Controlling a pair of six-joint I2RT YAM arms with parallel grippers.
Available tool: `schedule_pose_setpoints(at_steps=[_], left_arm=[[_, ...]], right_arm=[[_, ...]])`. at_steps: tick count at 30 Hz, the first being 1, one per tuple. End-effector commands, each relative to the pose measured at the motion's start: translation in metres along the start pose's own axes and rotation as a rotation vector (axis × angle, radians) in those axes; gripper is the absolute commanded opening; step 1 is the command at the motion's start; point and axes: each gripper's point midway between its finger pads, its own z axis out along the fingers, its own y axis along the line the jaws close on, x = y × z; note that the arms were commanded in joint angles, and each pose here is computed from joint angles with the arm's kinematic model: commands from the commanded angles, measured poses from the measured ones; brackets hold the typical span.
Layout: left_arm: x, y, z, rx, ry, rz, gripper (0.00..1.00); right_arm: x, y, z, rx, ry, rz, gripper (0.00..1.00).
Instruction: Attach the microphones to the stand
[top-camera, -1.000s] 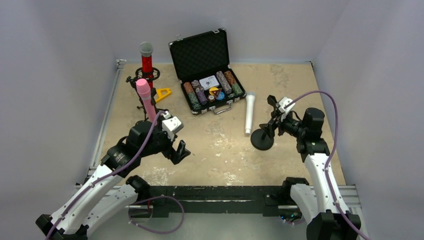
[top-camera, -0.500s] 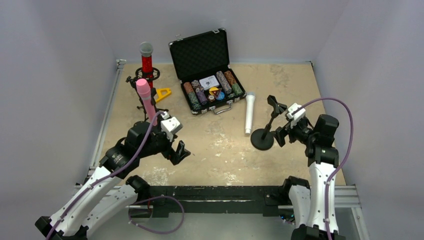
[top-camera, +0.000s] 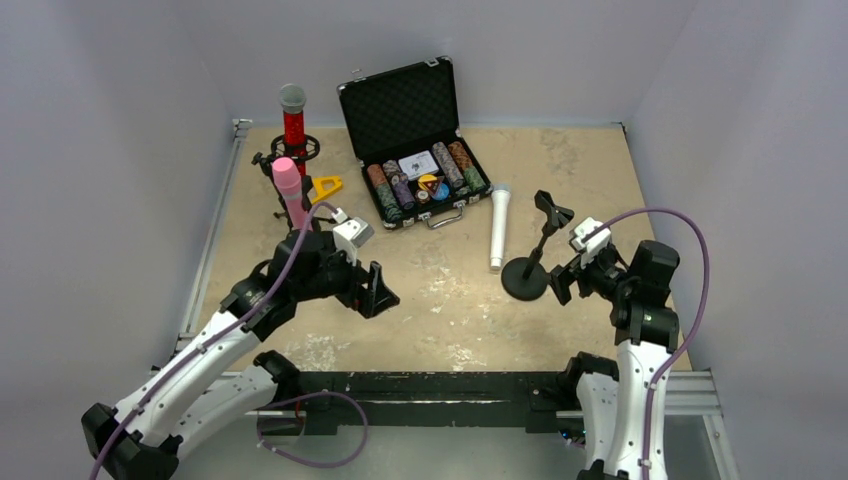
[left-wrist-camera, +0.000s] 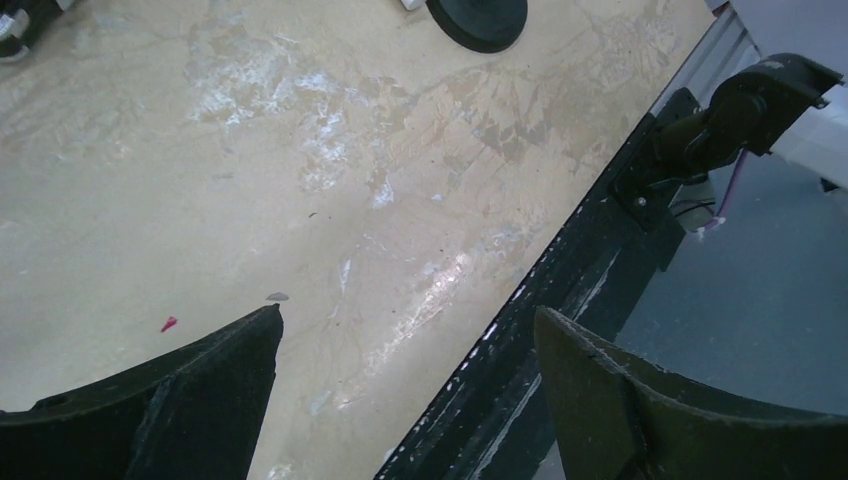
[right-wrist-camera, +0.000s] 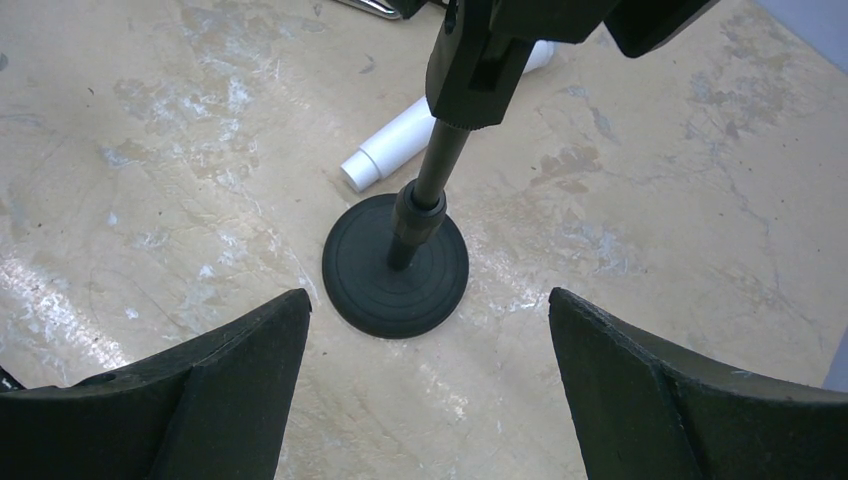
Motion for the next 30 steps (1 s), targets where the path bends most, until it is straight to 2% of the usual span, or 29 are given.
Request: schedule_pose_setpoints(at_steps=[1, 8, 21, 30], left_arm=[[-0.019, -0.021, 0.018, 0.086, -0.029, -0.154, 0.99], [-0.007, -0.029, 0.055, 0.053, 0.061, -0.210, 0.99], [0.005, -0.048, 0.107, -0.059, 0.185, -0.167, 0.99], [-0.001, -0.049, 0.131, -0.133, 0.207, -0.159, 0.99]], right_arm=[[0.000, -0.004, 0.001, 0.011, 0.003, 0.010, 0.92], [-0.001, -0.005, 0.003, 0.003, 0.001, 0.017, 0.92], [0.001, -0.006, 0.005, -0.005, 0.012, 0.027, 0.91], [0.001, -0.007, 0.005, -0.003, 0.013, 0.026, 0.91]])
